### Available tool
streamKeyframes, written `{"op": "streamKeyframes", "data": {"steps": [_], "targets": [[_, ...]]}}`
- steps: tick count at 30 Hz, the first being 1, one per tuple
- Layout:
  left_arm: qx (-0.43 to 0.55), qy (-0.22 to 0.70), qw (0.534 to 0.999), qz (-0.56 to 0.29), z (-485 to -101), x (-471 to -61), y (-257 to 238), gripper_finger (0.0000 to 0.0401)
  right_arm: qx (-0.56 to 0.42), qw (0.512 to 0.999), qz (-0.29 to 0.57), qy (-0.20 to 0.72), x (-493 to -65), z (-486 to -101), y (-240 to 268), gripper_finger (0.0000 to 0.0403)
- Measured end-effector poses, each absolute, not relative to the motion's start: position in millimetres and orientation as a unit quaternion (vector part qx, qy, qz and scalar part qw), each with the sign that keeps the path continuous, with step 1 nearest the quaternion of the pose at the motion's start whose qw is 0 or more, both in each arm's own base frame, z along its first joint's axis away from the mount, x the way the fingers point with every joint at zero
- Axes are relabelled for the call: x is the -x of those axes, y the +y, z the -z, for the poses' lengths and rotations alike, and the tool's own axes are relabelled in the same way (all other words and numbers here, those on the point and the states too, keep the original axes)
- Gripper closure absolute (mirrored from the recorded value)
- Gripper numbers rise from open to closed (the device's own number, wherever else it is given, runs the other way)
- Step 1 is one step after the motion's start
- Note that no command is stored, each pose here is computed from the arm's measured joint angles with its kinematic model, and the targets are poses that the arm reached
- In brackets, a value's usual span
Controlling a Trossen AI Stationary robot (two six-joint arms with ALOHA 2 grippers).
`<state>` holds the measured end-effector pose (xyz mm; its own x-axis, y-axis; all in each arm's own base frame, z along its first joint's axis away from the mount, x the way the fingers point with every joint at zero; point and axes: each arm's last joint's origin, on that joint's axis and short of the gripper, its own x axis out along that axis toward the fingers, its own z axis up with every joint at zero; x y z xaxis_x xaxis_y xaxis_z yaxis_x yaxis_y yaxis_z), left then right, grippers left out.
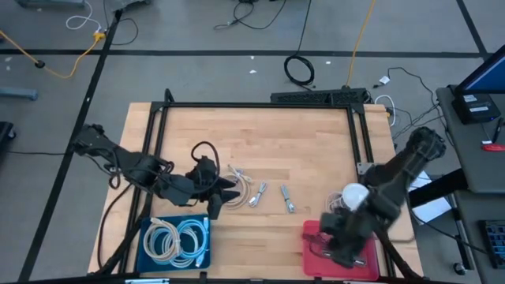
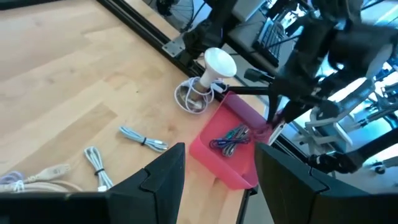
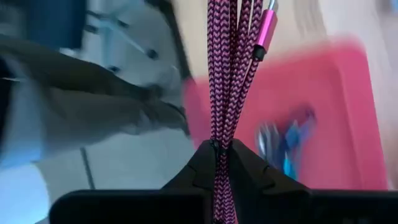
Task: Pick & Place USB Port
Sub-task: Put the pink and black charger cable into the pink bin, then put the light blue charger cable into the pink bin
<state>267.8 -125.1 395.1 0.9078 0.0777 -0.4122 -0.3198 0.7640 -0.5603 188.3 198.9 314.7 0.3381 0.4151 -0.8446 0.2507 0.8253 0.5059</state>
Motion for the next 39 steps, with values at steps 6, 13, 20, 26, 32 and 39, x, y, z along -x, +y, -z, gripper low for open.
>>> {"op": "streamKeyframes", "data": {"steps": [6,13,20,26,32,39], "targets": [[0.326,0.186,0.920,-0.113,-401.0,-258.6,-117.3,0.0206,-0.289,0.734,0.022,0.614,-149.1,-283.1,217.4,0.0389],[0.330,0.184,0.918,-0.119,-403.9,-255.3,-111.8,0.0206,-0.319,0.700,-0.008,0.639,-133.3,-238.4,229.9,0.0389],[0.335,0.182,0.917,-0.119,-404.4,-254.9,-111.7,0.0206,-0.334,0.673,-0.032,0.659,-130.0,-218.7,230.4,0.0389],[0.335,0.182,0.917,-0.119,-404.5,-254.7,-111.8,0.0206,-0.330,0.681,-0.061,0.650,-131.6,-220.7,233.2,0.0384],[0.331,0.183,0.918,-0.118,-404.6,-254.6,-111.9,0.0206,-0.354,0.688,-0.068,0.629,-137.1,-223.6,235.4,0.0297],[0.330,0.183,0.919,-0.117,-404.5,-254.6,-111.9,0.0206,-0.365,0.681,-0.063,0.632,-144.0,-223.9,231.4,0.0225]]}}
